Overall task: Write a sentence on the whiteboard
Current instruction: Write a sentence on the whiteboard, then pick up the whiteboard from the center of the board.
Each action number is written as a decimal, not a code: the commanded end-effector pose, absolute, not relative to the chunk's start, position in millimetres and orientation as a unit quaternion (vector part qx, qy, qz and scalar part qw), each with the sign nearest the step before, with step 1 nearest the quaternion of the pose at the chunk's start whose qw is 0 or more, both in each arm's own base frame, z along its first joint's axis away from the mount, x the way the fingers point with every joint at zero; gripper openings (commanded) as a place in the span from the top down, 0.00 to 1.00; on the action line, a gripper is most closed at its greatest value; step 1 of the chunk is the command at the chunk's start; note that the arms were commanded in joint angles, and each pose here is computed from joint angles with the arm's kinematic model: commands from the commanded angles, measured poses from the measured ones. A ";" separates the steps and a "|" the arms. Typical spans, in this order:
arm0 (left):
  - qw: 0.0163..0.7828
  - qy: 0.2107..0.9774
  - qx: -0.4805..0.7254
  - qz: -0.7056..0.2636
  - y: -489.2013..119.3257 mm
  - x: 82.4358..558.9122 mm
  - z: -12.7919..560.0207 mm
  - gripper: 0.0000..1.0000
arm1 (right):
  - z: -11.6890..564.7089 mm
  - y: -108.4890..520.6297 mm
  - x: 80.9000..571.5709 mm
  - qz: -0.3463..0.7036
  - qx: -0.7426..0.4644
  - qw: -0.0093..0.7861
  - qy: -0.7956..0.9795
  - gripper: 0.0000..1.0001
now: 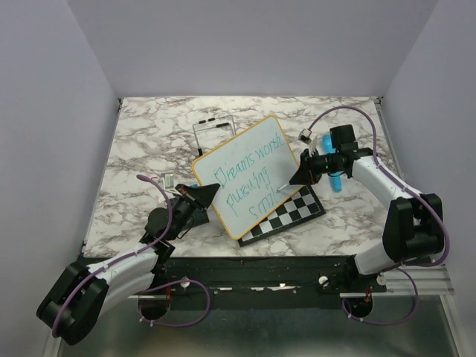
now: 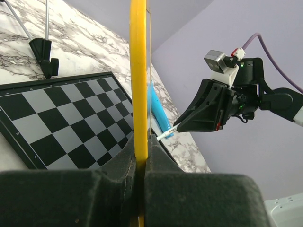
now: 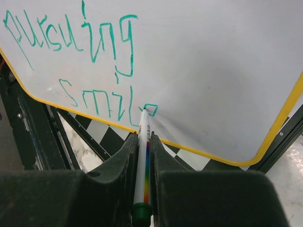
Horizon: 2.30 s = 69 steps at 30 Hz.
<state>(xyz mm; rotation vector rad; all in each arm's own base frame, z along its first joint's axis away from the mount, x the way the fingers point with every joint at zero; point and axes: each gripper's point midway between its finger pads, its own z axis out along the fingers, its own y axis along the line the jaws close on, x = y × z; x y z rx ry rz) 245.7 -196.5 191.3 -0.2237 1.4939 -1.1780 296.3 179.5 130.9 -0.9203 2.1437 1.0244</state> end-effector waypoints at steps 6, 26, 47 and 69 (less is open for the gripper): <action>0.598 0.607 -0.083 -0.518 -194.6 240.5 208.5 1.00 | 111.3 174.2 280.8 0.376 -0.365 0.255 0.813 0.99; 0.599 0.608 -0.080 -0.516 -193.7 238.7 207.9 1.00 | 134.0 154.1 303.6 0.360 -0.336 0.295 0.819 1.00; 0.600 0.613 -0.036 -0.513 -205.0 238.0 218.3 1.00 | 261.8 158.7 263.6 0.437 -0.364 0.439 0.696 0.99; 0.665 0.563 0.028 -0.490 -220.2 284.0 328.9 1.00 | 290.0 146.7 231.0 0.438 -0.383 0.485 0.653 1.00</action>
